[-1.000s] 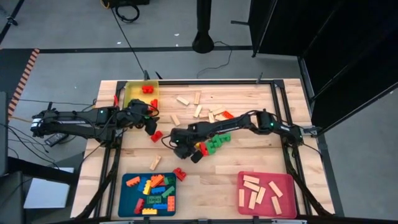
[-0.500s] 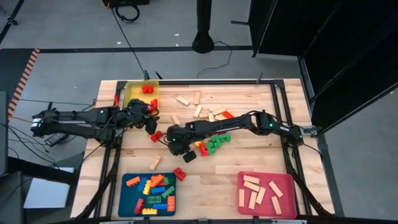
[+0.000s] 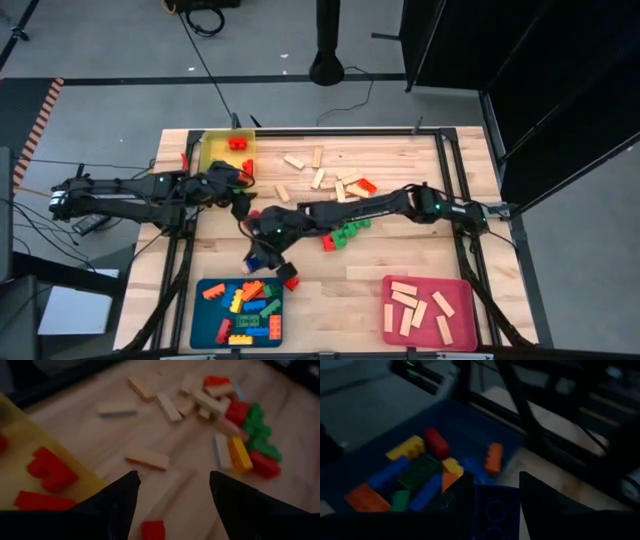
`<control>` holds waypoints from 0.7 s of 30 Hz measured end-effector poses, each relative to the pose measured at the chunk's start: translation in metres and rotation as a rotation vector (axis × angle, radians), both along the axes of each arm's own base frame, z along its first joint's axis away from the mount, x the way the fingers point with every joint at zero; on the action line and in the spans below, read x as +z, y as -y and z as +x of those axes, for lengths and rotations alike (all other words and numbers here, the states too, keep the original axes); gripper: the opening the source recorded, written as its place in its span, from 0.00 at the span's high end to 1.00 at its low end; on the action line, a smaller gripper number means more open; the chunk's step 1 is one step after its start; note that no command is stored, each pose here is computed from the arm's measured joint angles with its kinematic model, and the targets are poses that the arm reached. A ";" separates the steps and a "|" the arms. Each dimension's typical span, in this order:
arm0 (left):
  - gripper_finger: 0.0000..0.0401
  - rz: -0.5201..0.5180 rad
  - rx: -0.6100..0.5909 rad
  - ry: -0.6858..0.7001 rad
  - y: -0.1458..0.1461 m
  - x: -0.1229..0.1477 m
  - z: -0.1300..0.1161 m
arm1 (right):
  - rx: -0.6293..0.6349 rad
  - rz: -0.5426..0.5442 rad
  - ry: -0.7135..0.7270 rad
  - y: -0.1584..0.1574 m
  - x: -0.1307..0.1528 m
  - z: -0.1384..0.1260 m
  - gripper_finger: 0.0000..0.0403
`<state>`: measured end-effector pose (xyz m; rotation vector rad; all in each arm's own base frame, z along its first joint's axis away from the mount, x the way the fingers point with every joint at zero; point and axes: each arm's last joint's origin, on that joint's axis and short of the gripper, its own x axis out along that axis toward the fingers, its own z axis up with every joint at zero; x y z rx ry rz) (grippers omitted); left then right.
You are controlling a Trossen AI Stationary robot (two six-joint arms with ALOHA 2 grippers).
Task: Sort blocks by size
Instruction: Put the blue game piece into the blue bin
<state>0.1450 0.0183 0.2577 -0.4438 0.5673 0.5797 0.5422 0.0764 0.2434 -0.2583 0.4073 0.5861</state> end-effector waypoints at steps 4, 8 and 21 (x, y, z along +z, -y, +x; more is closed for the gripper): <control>0.37 0.000 -0.156 -0.040 0.003 -0.001 -0.001 | 0.112 0.036 0.064 -0.020 -0.006 -0.001 0.65; 0.37 -0.001 -0.205 -0.092 0.004 -0.004 -0.003 | 0.168 0.050 0.106 -0.042 -0.014 -0.005 0.65; 0.37 0.028 -0.137 -0.107 0.002 -0.005 -0.005 | 0.144 0.148 0.139 -0.054 -0.032 -0.008 0.41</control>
